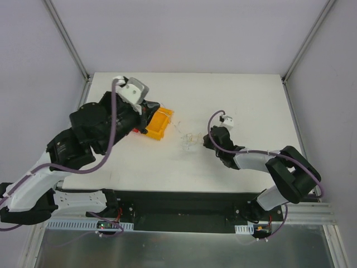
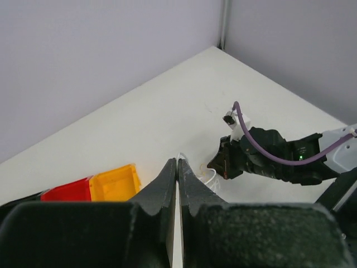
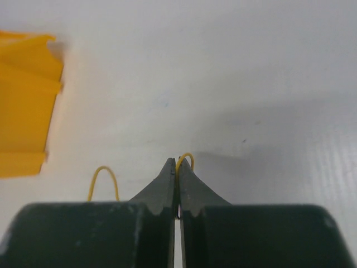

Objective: Untangle the cables

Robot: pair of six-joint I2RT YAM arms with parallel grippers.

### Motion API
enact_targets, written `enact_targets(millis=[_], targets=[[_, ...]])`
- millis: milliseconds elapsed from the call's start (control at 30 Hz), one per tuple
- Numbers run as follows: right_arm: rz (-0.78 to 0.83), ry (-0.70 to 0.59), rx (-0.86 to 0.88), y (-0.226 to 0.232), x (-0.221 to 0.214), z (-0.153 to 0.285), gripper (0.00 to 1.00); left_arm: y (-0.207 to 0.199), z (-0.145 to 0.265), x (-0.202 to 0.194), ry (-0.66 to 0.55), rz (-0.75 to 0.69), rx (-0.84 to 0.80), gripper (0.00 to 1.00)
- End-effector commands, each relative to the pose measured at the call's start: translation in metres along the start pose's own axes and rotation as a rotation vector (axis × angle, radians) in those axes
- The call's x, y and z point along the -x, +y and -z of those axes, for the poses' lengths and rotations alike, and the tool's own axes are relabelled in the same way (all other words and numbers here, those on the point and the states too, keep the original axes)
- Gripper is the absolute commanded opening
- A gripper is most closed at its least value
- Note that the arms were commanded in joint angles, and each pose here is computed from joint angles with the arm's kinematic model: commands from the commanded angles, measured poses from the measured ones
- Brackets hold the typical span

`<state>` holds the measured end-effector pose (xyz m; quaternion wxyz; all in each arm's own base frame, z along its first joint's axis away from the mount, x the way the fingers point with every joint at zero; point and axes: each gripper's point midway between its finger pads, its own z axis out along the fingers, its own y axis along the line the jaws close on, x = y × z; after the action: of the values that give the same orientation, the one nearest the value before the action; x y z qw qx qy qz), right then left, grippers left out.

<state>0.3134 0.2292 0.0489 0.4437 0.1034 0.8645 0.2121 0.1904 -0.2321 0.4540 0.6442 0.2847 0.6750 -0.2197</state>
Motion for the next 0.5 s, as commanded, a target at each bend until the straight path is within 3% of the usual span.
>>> enact_targets(millis=[0,200,300,467], targets=[[-0.031,-0.177,-0.199,-0.037,0.056,0.001,0.01,0.035,0.038,0.035,-0.075,0.085,0.123,0.0],[-0.068,-0.188,-0.199,-0.05,0.064,0.006,0.05,0.065,0.073,0.078,-0.119,0.096,0.207,0.0],[-0.044,-0.18,-0.144,-0.04,0.065,0.007,0.3,0.06,0.071,0.077,-0.113,0.127,0.188,0.0],[0.086,-0.107,0.117,0.01,0.059,0.012,0.54,0.025,0.036,0.034,0.016,0.166,0.098,0.0]])
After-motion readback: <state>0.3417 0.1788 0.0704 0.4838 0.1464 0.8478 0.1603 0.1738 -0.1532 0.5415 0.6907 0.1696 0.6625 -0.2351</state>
